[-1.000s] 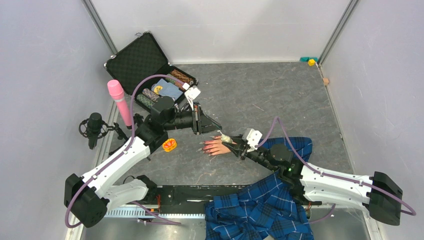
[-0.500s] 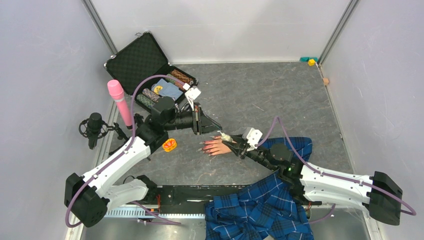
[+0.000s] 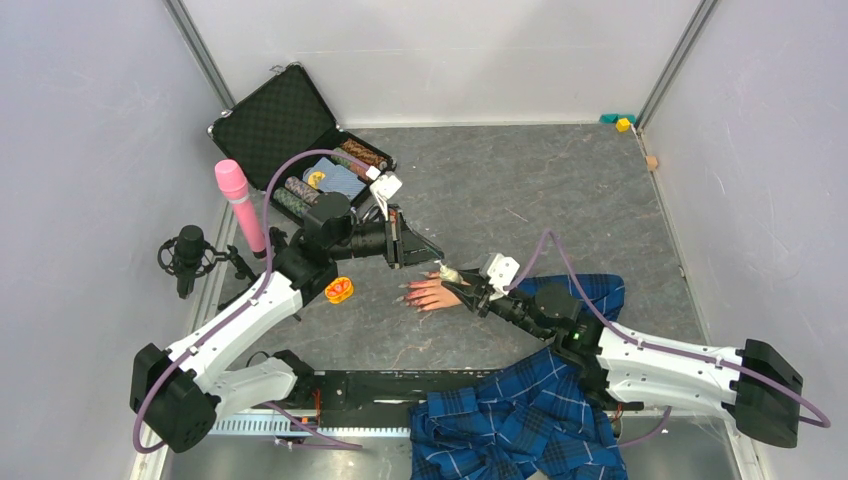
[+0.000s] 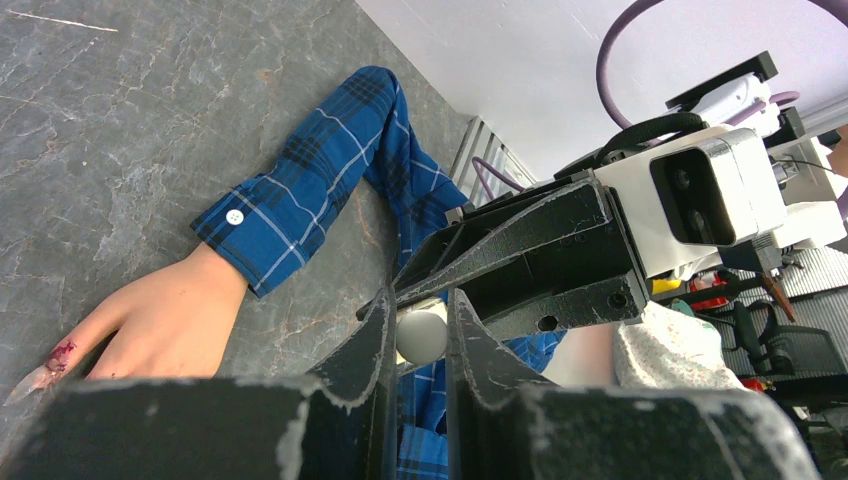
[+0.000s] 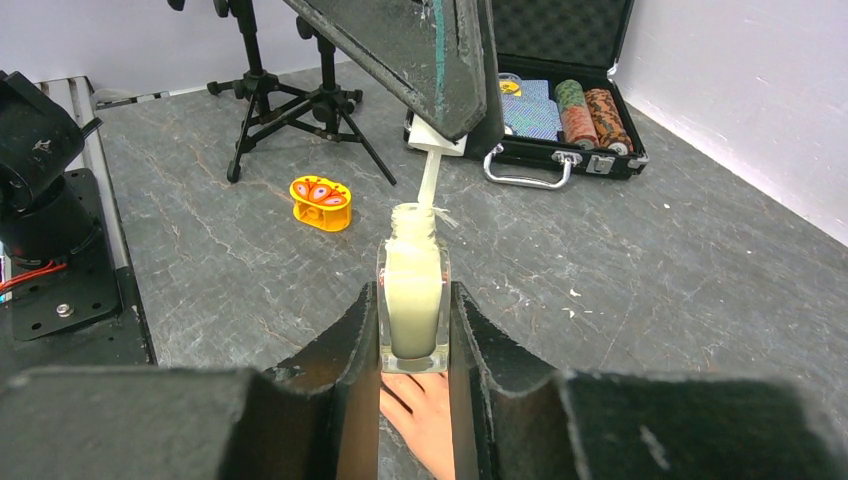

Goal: Paint the nails
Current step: Close the nail polish bottle.

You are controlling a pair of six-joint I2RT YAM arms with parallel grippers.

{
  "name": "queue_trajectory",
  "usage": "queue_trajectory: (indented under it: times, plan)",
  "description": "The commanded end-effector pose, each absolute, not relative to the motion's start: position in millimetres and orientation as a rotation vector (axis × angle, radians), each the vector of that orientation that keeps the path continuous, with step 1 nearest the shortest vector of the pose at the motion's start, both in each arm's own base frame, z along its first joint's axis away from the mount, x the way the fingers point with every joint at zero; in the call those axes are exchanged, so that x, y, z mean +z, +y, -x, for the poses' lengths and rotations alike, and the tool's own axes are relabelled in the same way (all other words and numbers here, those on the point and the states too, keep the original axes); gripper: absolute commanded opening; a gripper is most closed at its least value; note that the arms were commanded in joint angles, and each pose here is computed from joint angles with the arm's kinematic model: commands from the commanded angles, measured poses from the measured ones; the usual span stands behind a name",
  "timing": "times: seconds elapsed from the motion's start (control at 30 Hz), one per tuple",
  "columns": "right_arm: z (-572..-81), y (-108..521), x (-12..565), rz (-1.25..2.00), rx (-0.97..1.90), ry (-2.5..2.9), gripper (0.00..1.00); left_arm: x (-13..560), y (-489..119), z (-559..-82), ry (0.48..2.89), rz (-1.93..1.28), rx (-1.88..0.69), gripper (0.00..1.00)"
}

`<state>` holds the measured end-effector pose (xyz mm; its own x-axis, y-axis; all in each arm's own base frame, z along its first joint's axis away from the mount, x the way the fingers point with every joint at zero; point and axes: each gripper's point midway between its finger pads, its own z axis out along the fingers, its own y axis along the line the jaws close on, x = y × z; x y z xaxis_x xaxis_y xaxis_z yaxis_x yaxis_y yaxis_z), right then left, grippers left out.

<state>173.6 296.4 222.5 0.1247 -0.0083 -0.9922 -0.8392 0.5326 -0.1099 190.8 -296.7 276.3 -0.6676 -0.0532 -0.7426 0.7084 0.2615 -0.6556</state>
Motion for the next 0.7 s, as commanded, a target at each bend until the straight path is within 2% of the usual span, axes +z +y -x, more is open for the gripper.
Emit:
queue_trajectory:
  times: [0.0, 0.67]
  plan:
    - [-177.0, 301.4, 260.0, 0.769, 0.737, 1.242, 0.0, 282.2, -298.4, -189.4, 1.822, -0.639, -1.475, 0.02]
    - [-182.1, 297.9, 267.0, 0.716, 0.732, 1.259, 0.0, 279.3, -298.5, -190.7, 1.83, -0.631, -1.473, 0.02]
